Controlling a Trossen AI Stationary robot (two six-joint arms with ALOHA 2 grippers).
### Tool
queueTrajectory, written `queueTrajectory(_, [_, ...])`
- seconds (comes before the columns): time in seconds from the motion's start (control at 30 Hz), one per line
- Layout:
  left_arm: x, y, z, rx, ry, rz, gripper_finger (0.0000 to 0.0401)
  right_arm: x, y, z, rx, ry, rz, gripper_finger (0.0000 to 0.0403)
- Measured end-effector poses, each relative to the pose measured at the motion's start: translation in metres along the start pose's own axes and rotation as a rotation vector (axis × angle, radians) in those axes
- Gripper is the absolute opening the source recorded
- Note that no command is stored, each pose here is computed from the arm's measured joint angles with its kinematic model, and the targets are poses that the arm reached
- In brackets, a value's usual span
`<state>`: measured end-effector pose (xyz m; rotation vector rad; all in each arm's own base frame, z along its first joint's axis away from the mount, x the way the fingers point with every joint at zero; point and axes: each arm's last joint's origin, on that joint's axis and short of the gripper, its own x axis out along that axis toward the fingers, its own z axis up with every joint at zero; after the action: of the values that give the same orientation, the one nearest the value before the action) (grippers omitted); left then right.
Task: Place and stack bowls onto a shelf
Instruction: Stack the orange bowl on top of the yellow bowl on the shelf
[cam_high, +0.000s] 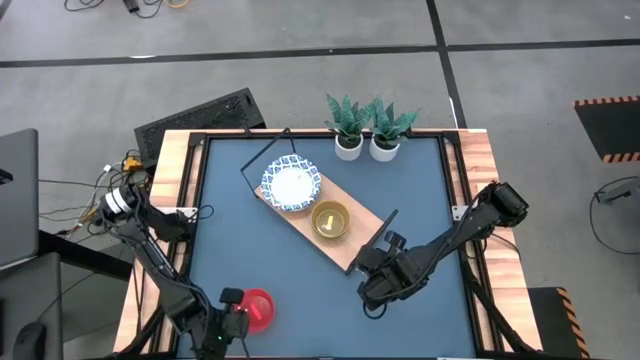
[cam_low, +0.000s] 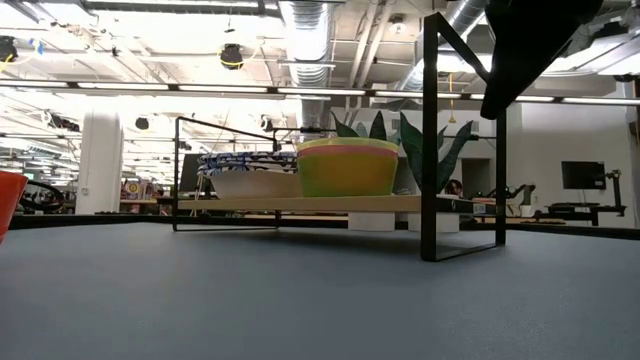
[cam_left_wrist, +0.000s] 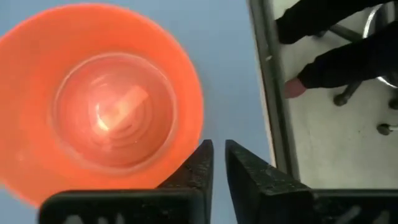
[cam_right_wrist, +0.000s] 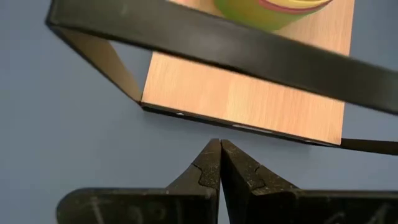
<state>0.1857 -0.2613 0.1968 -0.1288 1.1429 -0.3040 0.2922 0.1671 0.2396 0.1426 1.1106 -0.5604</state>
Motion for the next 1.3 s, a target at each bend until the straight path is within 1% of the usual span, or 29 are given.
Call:
queueTrajectory(0.1, [0.000, 0.002, 0.001, -0.007, 0.009, 0.011, 0.0052, 0.000, 0.000, 0.000, -0.001, 0.000, -0.002, 0.0031])
queueTrajectory(0.33, [0.002, 0.006, 0.001, 0.082, -0.010, 0.027, 0.0119, 0.000, -0.001, 0.000, -0.002, 0.000, -0.005, 0.0031])
queueTrajectory(0.4, [0.007, 0.010, -0.003, 0.107, -0.001, 0.019, 0.0129, 0.000, -0.001, 0.000, -0.003, 0.002, -0.009, 0.0031])
queueTrajectory(0.53, [0.018, 0.017, -0.011, 0.110, -0.026, -0.003, 0.0132, 0.000, -0.003, -0.001, -0.010, 0.011, -0.024, 0.0031])
queueTrajectory(0.6, [0.021, 0.021, -0.014, 0.102, -0.029, 0.013, 0.0128, 0.000, -0.003, -0.001, -0.005, 0.015, -0.029, 0.0031])
queueTrajectory(0.67, [0.022, 0.024, -0.014, 0.098, -0.029, 0.021, 0.0115, 0.000, -0.004, -0.002, 0.004, 0.020, -0.038, 0.0031])
queueTrajectory(0.73, [0.023, 0.026, -0.015, 0.112, -0.028, 0.027, 0.0087, 0.000, -0.005, -0.002, 0.003, 0.022, -0.041, 0.0031])
queueTrajectory(0.83, [0.026, 0.030, -0.017, 0.131, -0.030, 0.036, 0.0025, 0.001, -0.005, -0.001, 0.004, 0.023, -0.043, 0.0031])
queueTrajectory(0.87, [0.026, 0.031, -0.017, 0.133, -0.035, 0.044, 0.0014, 0.001, -0.005, -0.001, 0.006, 0.024, -0.044, 0.0031])
queueTrajectory(0.97, [0.025, 0.031, -0.017, 0.133, -0.035, 0.044, 0.0004, 0.001, -0.005, -0.001, 0.006, 0.024, -0.044, 0.0031])
queueTrajectory(1.07, [0.019, 0.031, -0.016, 0.113, -0.042, 0.027, 0.0002, 0.001, -0.005, -0.001, 0.006, 0.024, -0.045, 0.0031])
queueTrajectory(1.17, [0.005, 0.036, -0.011, 0.054, -0.050, 0.005, 0.0000, 0.001, -0.005, -0.001, 0.006, 0.022, -0.046, 0.0031])
queueTrajectory(1.3, [-0.020, 0.048, -0.002, -0.013, -0.059, -0.028, 0.0000, 0.001, -0.006, 0.000, 0.006, -0.003, -0.059, 0.0031])
